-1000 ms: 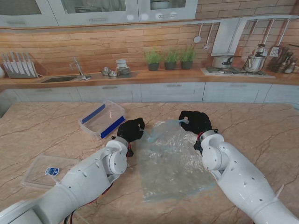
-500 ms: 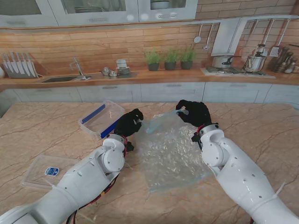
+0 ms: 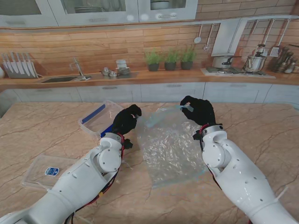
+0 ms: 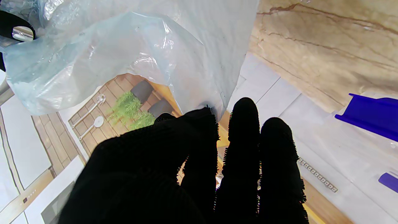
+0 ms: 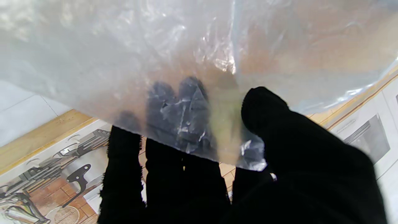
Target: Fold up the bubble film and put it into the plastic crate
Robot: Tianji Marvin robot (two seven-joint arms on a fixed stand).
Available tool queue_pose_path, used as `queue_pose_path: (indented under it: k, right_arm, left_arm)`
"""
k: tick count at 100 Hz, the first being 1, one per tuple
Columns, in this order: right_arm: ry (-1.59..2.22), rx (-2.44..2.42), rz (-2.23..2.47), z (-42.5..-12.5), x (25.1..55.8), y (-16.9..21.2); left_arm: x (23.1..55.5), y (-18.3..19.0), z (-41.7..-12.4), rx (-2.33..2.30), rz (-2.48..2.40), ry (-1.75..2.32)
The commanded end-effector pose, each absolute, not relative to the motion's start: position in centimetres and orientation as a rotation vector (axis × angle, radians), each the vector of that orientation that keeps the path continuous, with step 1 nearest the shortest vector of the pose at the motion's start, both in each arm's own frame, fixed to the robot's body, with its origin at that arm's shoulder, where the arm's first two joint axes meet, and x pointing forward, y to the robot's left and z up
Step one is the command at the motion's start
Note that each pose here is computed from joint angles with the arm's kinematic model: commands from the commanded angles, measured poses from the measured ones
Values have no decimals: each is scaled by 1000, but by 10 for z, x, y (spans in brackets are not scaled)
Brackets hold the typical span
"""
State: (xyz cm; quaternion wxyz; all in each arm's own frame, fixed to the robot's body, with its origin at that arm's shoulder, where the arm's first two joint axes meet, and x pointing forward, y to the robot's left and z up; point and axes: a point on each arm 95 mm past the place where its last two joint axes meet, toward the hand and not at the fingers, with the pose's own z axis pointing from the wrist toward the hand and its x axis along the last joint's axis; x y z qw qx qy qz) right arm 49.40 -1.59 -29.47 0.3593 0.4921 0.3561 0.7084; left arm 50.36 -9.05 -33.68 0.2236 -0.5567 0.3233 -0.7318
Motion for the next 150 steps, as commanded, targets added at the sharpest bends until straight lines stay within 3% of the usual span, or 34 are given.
queue_pose_path:
  k: [1,77,150]
  right_arm:
    - [890,1296,1848,-297,488,-10]
    - [585,1438,2000,-323,446,-10]
    - [1094,1135,1926,-361,406,-35]
  left_arm:
    - [504,-93,-332,-1527,-2045,872]
    - [509,-90,-315,-1480,-2172,790]
    - [463,-69,-352,-1424,-2212,902]
